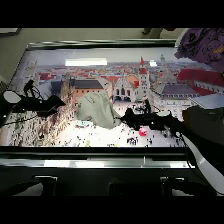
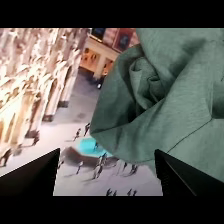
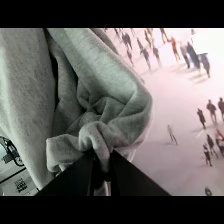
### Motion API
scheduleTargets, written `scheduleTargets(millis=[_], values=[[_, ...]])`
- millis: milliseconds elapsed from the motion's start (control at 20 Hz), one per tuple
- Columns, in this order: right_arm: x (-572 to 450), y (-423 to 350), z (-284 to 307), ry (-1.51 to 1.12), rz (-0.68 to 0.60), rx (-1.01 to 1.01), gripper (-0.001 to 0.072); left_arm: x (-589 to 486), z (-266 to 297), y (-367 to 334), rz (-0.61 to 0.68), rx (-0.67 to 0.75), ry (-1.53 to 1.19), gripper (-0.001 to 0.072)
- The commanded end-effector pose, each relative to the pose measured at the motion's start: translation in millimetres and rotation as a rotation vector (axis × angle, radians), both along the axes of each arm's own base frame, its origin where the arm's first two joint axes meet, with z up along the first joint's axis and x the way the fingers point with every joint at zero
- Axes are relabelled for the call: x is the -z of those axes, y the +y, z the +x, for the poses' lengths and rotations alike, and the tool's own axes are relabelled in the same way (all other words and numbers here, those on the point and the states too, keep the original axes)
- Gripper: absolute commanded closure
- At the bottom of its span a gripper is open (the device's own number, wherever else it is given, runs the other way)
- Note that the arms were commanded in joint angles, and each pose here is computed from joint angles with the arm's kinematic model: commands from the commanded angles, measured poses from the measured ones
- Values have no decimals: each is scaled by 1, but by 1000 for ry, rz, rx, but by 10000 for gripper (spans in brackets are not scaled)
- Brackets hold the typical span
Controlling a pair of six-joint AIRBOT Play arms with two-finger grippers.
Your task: Fold the clothes and pants, and hang the long-sleeved shirts on hangers.
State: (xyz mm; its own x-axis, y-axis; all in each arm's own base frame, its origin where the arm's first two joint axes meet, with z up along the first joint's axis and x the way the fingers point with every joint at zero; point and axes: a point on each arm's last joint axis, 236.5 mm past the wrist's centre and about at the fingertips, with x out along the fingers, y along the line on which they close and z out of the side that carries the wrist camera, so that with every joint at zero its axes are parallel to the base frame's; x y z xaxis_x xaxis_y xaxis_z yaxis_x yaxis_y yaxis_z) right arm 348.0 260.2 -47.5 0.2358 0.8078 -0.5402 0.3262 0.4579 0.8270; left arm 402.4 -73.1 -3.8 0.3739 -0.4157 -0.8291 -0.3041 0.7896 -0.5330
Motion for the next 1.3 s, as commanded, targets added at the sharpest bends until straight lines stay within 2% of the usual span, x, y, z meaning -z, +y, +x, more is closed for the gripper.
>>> scheduleTargets(millis=[0,250,550,600,950,1000,1050,1100,1150,1250], values=[[-13,5,-9,-3,31,-41,671,20,41,-25,-167,-55,-78,32],[-18,7,-16,-8,37,-72,671,52,80,-41,-289,-129,-115,33],[-16,6,-18,-11,24,-82,671,63,110,-37,-272,-154,-138,43],[-16,6,-17,-11,23,-82,671,67,113,-38,-274,-151,-134,63],[-14,4,-14,-20,13,-68,671,86,116,-74,-293,-85,-90,65],[-14,4,-13,-20,14,-67,671,88,115,-75,-296,-87,-81,177],[-14,5,-14,-19,15,-69,671,89,116,-75,-297,-93,-79,338],[-15,5,-15,-17,18,-75,671,86,118,-72,-298,-96,-87,604],[-16,6,-16,-20,20,-79,671,80,122,-70,-302,-95,-99,693],[-25,4,-13,-64,14,-77,672,54,136,-61,-315,-87,-151,693]])
